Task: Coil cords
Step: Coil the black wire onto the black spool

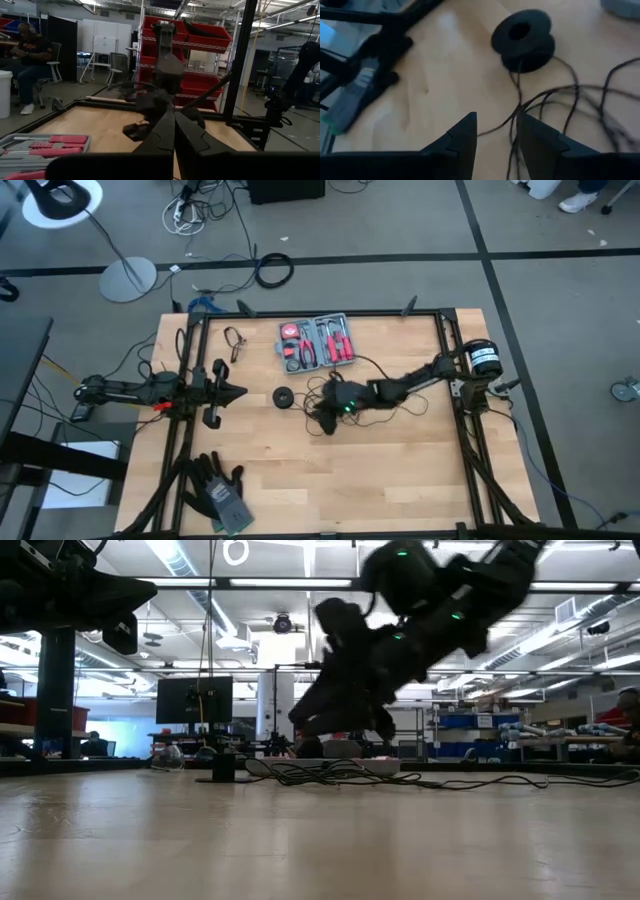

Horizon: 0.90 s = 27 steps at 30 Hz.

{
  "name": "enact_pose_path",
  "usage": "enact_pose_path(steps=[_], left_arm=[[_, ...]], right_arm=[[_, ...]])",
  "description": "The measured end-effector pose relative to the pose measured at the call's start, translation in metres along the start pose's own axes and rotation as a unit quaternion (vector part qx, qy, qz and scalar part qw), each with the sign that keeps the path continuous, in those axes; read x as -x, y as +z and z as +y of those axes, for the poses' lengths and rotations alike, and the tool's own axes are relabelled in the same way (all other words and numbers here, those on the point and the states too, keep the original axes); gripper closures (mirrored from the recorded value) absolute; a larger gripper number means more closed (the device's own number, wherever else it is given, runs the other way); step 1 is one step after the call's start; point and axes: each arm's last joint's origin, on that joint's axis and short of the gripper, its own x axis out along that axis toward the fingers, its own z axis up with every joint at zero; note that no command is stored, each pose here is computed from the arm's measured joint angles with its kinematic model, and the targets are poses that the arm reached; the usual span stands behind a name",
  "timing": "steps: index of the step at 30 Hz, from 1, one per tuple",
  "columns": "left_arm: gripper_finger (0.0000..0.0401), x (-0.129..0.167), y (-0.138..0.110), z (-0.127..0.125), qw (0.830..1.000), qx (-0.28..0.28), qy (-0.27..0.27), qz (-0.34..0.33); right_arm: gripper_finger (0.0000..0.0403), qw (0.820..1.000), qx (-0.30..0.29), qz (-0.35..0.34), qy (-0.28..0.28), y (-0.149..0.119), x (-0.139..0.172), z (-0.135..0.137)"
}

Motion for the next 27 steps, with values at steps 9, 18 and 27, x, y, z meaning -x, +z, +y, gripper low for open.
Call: enact_pose_path(steps=[9,18,27], left_arm=[[0.0393,0.0,0.0,0.0,1.0,0.0,0.0,0.0],[0.0393,0.0,0.0,0.0,1.0,0.0,0.0,0.0],[0.0393,0.0,0.003,0.0,1.0,0.002,-0.001,-0.014]], right_arm=[[0.0264,0.997,-0.061,-0.003,0.038,0.065,-0.001,-0.019],[0.0264,0.993,-0.097,0.062,0.019,0.06,0.0,-0.036],[0.0264,0.994,-0.089,0.055,-0.016,0.054,0.0,-0.032]])
